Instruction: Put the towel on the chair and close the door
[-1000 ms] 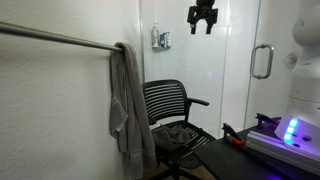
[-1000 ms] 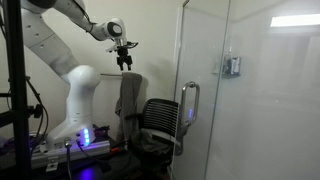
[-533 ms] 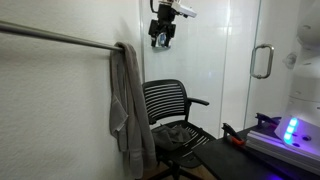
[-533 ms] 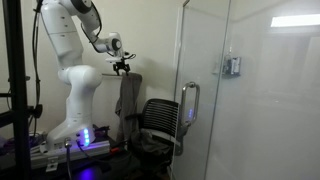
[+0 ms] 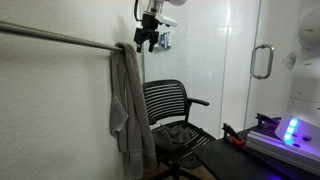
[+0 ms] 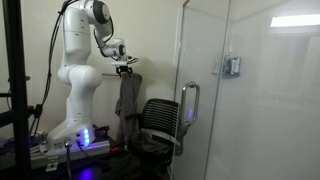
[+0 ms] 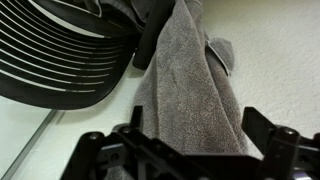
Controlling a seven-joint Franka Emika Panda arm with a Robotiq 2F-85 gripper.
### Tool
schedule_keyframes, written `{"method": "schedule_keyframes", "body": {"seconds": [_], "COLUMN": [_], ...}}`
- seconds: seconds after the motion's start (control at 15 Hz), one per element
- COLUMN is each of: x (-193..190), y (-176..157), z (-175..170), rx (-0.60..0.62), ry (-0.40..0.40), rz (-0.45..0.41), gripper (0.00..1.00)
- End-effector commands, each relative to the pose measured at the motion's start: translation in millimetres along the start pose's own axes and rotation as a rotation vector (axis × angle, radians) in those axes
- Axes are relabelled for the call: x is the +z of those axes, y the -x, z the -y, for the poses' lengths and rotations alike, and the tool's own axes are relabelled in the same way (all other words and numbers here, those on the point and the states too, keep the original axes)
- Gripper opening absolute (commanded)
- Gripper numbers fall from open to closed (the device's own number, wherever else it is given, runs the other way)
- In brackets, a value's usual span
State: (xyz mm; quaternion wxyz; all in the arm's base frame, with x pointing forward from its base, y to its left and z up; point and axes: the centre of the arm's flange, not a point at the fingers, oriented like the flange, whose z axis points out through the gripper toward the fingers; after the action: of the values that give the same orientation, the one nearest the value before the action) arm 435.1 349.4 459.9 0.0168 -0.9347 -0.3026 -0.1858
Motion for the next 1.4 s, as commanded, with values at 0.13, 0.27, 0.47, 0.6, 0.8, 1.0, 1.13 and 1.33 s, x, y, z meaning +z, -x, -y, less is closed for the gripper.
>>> {"method": "schedule_keyframes", "body": {"seconds": [0.13, 0.27, 0.47, 0.6, 0.8, 1.0, 1.13, 1.33], "x": [43.5, 50.7, 58.4, 62.1, 70.9, 80.3, 83.2, 82.7], "y": [-10.1, -20.3, -38.9, -50.8, -62.2, -64.8, -65.3, -65.3], "z": [5.5, 10.3, 11.9, 12.9, 17.5, 22.8, 23.7, 21.1], "rx": [0.024, 0.016, 0.041, 0.067, 0.073, 0.060, 0.055, 0.057], "ry": [0.019, 0.038, 0.055, 0.036, -0.021, -0.047, -0.048, -0.038], "rz": [0.025, -0.004, -0.057, -0.081, -0.082, -0.083, -0.082, -0.084], "gripper": [1.00, 1.00, 1.00, 1.00, 1.00, 0.66, 0.52, 0.33]}}
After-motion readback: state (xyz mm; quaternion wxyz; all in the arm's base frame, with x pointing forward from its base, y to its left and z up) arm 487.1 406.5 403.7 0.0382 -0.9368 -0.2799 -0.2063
